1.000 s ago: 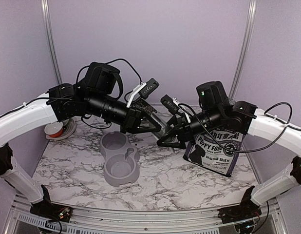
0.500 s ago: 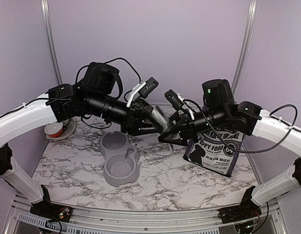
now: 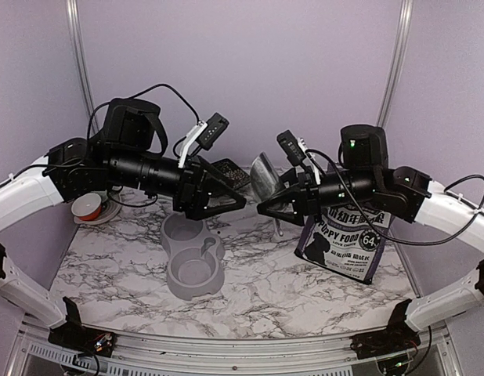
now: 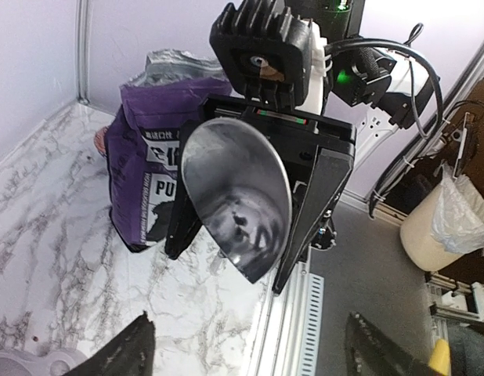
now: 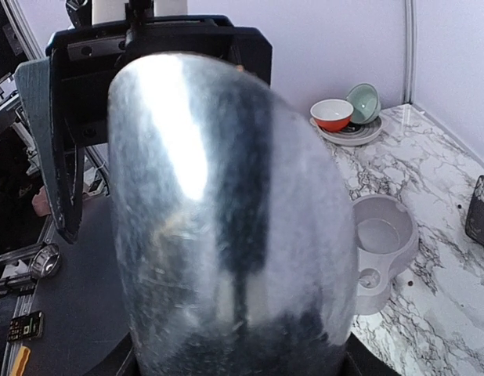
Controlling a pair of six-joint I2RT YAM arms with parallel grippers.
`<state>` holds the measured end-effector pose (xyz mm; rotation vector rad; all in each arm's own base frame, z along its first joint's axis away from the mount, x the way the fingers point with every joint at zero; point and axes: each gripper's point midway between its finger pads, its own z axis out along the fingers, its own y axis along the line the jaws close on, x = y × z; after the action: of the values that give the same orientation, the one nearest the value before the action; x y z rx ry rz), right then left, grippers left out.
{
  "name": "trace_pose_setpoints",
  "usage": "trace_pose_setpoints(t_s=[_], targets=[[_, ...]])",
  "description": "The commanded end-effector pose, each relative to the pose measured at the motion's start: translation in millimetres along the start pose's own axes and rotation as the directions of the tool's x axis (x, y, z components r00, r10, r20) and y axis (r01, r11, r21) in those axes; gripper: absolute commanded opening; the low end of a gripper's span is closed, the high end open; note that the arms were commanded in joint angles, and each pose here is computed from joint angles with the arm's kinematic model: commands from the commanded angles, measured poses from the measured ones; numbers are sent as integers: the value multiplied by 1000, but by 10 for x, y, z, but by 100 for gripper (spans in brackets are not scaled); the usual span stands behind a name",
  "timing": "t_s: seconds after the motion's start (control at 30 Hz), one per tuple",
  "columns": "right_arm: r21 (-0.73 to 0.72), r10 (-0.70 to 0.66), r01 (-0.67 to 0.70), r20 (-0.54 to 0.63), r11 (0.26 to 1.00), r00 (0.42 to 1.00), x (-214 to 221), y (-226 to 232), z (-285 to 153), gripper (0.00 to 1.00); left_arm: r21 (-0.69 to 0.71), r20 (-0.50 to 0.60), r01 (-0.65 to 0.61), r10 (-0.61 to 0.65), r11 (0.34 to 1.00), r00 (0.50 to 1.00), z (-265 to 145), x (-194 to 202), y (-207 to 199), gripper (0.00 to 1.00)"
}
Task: Serve the pet food
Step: Pass from the left arm to the right, then pass from the right arm to the left
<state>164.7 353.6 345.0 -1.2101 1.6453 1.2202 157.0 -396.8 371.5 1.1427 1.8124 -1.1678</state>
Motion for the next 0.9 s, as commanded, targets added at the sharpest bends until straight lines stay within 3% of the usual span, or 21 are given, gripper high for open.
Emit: trace_pose_setpoints(t_s=[0.0, 0.13, 0.37, 0.47, 0.6, 0.7, 0.87], targets=[[94, -23, 11, 130, 995, 991, -349, -44, -143, 33, -106, 75, -56, 64, 993, 995, -204, -135, 81, 92], [158, 15, -49, 214, 986, 977, -556, -133, -226, 28, -237, 115, -91, 121, 967, 986, -394, -227, 234, 98], [165, 77, -146, 365, 975, 928, -916, -115, -413, 24, -393, 197, -81, 170, 916, 966, -623, -374, 447, 99], [155, 80, -160, 425, 975, 901, -1044, -80, -505, 23, -389, 237, -49, 152, 920, 959, -667, -432, 441, 99], [209, 153, -308, 540, 928, 828, -1176, -253, -702, 20, -343, 334, -87, 208, 935, 919, -785, -492, 289, 99], [158, 221, -386, 602, 909, 768, -1226, -281, -755, 19, -325, 370, -124, 247, 937, 895, -799, -445, 239, 99], [77, 215, -338, 636, 938, 741, -1370, -161, -753, 18, -295, 380, -105, 217, 950, 899, -734, -463, 229, 96]])
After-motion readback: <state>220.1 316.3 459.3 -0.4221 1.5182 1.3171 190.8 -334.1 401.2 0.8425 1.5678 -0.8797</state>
